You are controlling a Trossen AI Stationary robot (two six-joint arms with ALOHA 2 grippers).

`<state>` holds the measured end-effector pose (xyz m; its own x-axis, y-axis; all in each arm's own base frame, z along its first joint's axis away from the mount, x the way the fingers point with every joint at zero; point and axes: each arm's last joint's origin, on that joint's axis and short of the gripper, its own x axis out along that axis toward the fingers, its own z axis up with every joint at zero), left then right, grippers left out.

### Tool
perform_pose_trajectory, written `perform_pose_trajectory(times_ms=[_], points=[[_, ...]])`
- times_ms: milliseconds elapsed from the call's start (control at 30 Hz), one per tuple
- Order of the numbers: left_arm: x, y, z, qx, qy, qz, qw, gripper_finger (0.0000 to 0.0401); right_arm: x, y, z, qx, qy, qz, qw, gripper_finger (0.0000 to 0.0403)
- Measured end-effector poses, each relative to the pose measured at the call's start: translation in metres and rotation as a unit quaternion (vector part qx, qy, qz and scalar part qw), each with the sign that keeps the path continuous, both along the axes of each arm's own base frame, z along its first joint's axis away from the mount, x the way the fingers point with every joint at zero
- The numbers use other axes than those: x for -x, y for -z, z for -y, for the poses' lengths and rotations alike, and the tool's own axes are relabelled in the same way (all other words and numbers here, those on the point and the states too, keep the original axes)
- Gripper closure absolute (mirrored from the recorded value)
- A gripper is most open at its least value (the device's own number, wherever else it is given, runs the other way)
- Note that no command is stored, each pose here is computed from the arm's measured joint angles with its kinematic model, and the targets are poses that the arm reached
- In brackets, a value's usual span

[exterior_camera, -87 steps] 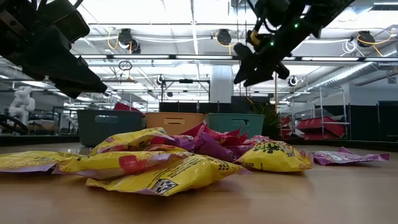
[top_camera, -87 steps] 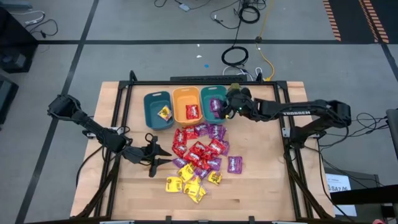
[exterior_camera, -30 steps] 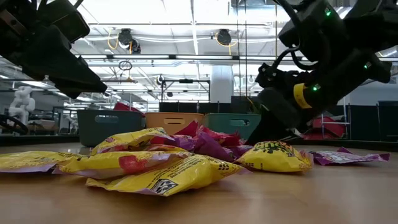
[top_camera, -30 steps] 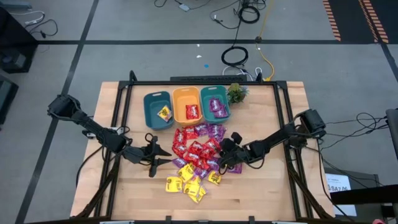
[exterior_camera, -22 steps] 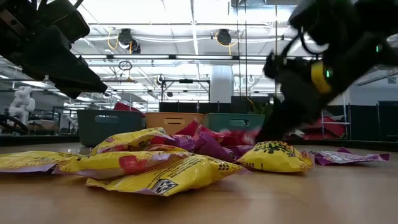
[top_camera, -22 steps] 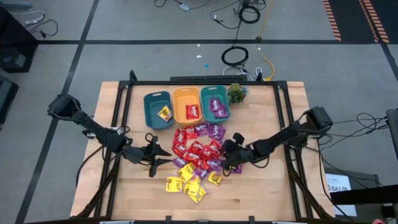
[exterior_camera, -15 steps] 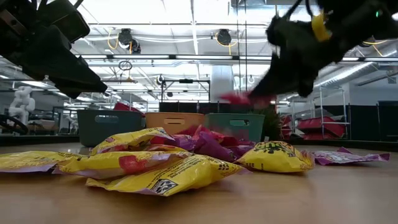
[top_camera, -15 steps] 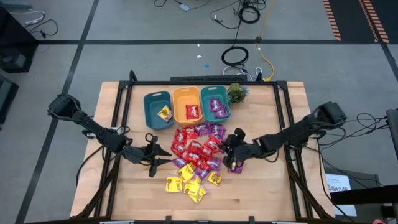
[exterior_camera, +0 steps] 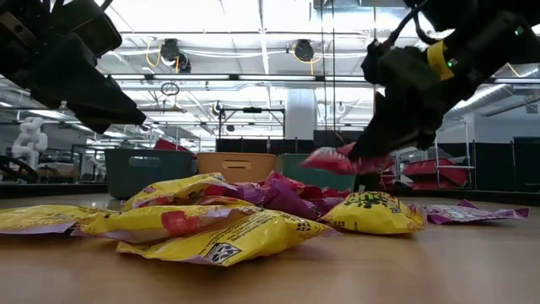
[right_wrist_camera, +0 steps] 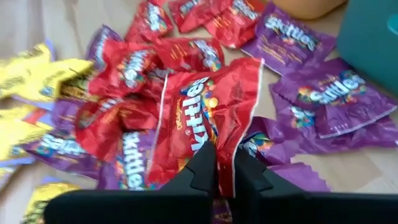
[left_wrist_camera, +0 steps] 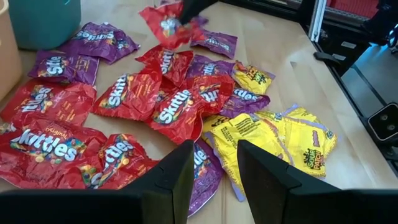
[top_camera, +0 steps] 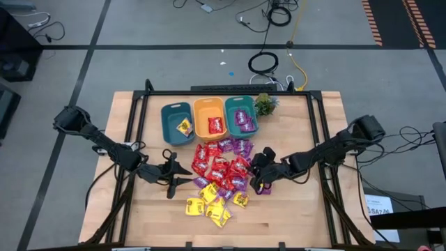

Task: Sort candy
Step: Put the red candy into the yellow bin

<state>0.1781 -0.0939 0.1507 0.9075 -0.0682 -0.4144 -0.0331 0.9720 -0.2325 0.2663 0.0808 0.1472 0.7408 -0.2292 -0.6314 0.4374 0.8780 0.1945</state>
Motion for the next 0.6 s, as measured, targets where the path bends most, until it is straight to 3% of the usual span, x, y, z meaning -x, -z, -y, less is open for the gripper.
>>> perform_pose_trajectory(times_ms=[333,500,600], points=[[-0.0005,-0.0011,0.0003,0.003,0.0,0.006,1.0,0.0269,-0.0015,0.001,-0.0002,0.0,0.004,0.005,1.0,0.0335],[-0.0006,-0.0015,0.0005,0.004,0.0,0.008,1.0,0.0269,-0.0025,-0.0001,-0.0006,-0.001,0.002,0.012,1.0,0.0338],[-0.0007,-0.0015,0.0004,0.004,0.0,0.008,1.0,0.0269,-0.0044,-0.0023,-0.0012,0.006,-0.008,0.024,1.0,0.0362]])
